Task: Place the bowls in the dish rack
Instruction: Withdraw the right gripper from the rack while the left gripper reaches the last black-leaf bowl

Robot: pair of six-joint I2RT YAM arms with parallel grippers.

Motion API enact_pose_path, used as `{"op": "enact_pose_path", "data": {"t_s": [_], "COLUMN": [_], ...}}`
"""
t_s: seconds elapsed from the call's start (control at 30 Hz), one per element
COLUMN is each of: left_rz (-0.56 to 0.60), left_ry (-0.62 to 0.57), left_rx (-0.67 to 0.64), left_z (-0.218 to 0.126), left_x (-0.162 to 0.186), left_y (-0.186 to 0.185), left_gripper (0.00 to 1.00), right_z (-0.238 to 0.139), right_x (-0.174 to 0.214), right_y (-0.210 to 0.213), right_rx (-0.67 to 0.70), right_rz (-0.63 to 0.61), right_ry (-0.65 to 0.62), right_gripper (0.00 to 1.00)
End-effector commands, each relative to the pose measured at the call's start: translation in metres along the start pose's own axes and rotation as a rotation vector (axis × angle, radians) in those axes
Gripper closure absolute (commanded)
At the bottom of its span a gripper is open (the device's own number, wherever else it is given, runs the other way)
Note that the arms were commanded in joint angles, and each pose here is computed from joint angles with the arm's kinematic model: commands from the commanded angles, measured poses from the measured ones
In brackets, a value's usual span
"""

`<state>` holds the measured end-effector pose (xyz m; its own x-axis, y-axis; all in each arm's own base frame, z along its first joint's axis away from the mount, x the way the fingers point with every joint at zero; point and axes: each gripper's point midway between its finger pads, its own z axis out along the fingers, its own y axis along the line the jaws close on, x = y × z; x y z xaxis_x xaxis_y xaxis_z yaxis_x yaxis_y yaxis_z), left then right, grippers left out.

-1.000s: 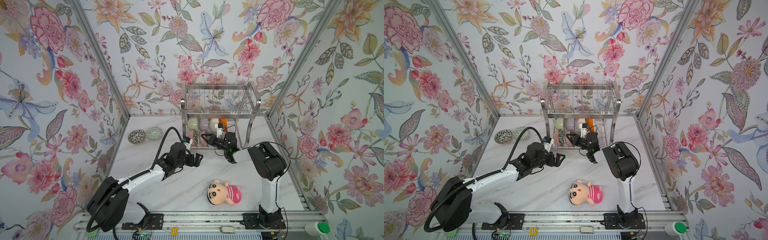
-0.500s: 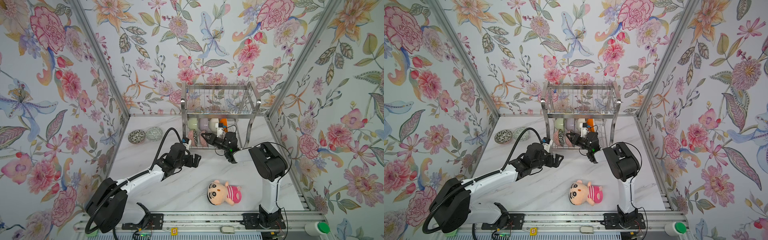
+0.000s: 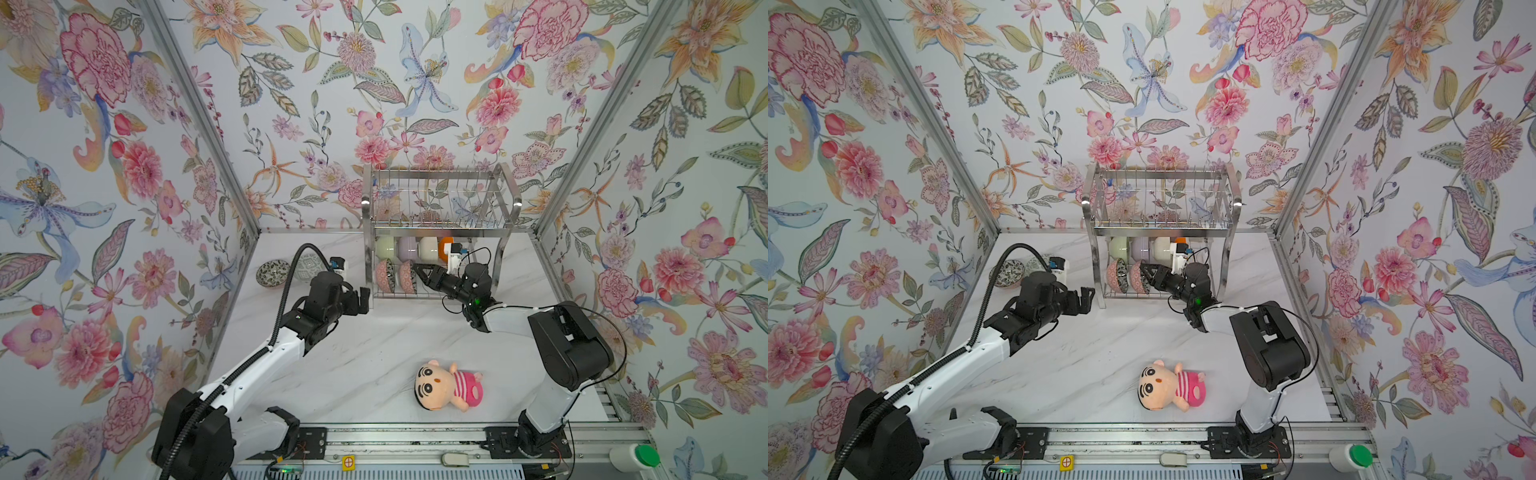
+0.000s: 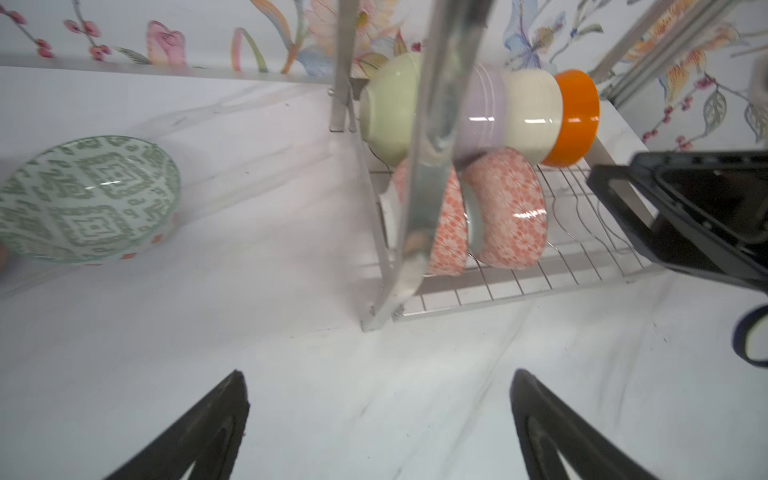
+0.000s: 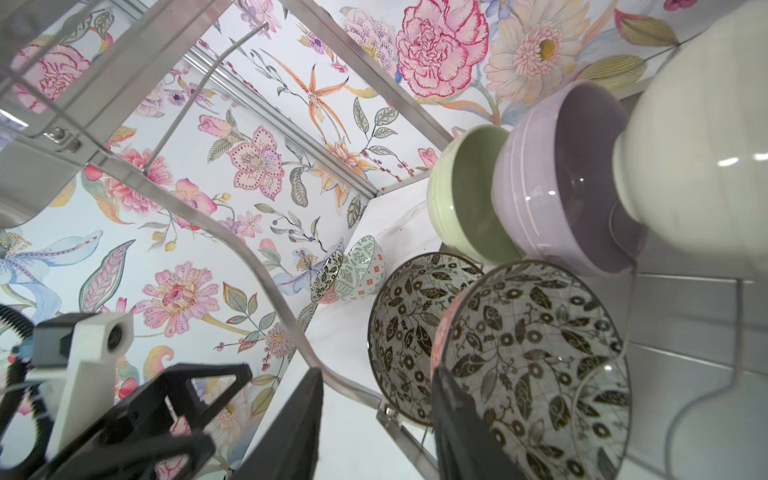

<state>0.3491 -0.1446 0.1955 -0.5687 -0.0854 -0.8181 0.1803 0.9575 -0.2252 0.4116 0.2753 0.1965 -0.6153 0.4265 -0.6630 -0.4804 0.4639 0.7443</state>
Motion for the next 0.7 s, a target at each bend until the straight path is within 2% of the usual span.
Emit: {"op": "enact_pose_path", "data": {"t_s": [0.0, 0.07, 0.17, 0.23, 0.37, 0.67], "left_rz": [-0.075, -0.114, -0.142, -0.184, -0.289, -0.616], "left_ry": [-0.062, -0.099, -0.138, -0.158, -0.172, -0.204], "left_rx": [-0.092, -0.136, -0.221, -0.29, -0.42, -0.474], "left_z": [-0.009, -0.012, -0.016, -0.018, -0.017, -0.003], "left_x": [-0.01, -0.016, -0.026, -0.032, -0.036, -0.036], "left_y": [0.043, 0.064, 0.09, 0.108, 0.146, 0.216], "left_gripper": [0.01, 0.01, 0.01, 0.0, 0.01, 0.01], "right_z": [-0.012, -0.017, -0.021, -0.021, -0.016, 0.017], "right_x": [0.004, 0.009, 0.021, 0.031, 0.055, 0.106], "right_y": [0.01, 0.021, 0.04, 0.057, 0.09, 0.148], "right_rx": [0.053, 0.079, 0.111, 0.117, 0.118, 0.079], "right_rz": [-0.1, -0.166, -0.272, -0.348, -0.493, -0.755], "right_ry": [0.015, 0.033, 0.065, 0.093, 0.137, 0.233], "right_gripper": [0.48, 0.42, 0.23, 0.0, 0.01, 0.01]}}
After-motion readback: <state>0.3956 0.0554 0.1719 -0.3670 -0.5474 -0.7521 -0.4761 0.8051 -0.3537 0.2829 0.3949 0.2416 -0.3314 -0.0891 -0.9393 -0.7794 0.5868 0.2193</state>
